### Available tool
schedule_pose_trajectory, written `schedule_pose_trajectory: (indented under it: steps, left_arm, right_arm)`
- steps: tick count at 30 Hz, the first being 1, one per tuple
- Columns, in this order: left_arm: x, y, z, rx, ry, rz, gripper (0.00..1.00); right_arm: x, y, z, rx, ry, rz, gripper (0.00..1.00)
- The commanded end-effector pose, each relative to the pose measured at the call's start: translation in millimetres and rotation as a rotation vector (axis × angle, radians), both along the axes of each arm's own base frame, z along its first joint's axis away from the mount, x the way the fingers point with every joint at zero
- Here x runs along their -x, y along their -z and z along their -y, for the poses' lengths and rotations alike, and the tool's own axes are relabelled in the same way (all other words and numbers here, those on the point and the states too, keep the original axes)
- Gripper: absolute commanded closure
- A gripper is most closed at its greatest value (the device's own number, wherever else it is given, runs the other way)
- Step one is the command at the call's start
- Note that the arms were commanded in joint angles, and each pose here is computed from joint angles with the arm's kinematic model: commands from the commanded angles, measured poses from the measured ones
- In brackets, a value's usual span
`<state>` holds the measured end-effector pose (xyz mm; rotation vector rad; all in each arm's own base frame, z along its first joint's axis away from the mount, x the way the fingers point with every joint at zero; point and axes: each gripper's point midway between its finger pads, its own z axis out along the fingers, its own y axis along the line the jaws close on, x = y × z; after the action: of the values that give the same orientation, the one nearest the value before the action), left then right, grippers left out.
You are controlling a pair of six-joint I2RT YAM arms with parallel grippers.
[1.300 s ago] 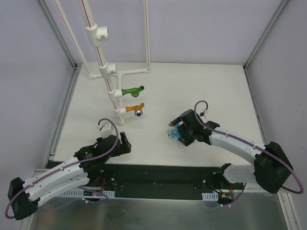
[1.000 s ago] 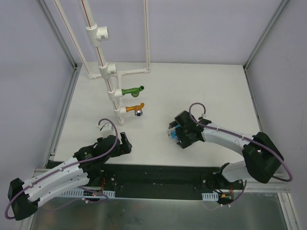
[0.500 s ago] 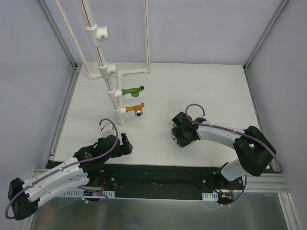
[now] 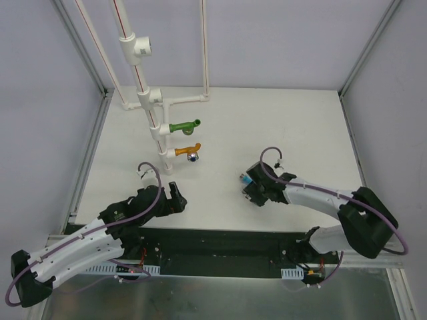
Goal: Install the water faucets
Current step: Pick up the water faucet from the center of the board.
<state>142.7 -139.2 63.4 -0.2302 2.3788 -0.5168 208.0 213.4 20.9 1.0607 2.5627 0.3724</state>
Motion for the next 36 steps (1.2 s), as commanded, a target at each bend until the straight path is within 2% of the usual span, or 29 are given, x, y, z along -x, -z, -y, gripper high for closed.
schedule_pose_trajectory:
  steps: [1, 5, 12, 14, 19, 22, 36]
  left_arm:
    - [-15, -58, 20, 0.109, 0.051, 0.129, 0.01]
    - [-26, -106, 40, 0.217, 0.107, 0.253, 0.01]
    - [-26, -189, 101, 0.49, 0.389, 0.577, 0.01]
    - [-21, -201, 115, 0.525, 0.482, 0.665, 0.02]
    - [-28, -219, 128, 0.493, 0.544, 0.782, 0.02]
    - [-29, -230, 139, 0.493, 0.593, 0.807, 0.03]
    - [-39, -263, 158, 0.524, 0.623, 0.92, 0.04]
  right_arm:
    - [12, -18, 7, -0.036, -0.218, 0.149, 1.0]
    - [30, -70, -26, -0.325, -0.371, 0.285, 1.0]
    - [69, -166, -67, -0.717, -0.504, 0.243, 1.0]
    - [75, -192, -74, -0.81, -0.498, 0.211, 1.0]
    - [86, -250, -85, -1.038, -0.49, 0.177, 1.0]
    - [90, -266, -88, -1.113, -0.487, 0.149, 1.0]
    - [100, -269, -93, -1.182, -0.495, 0.087, 1.0]
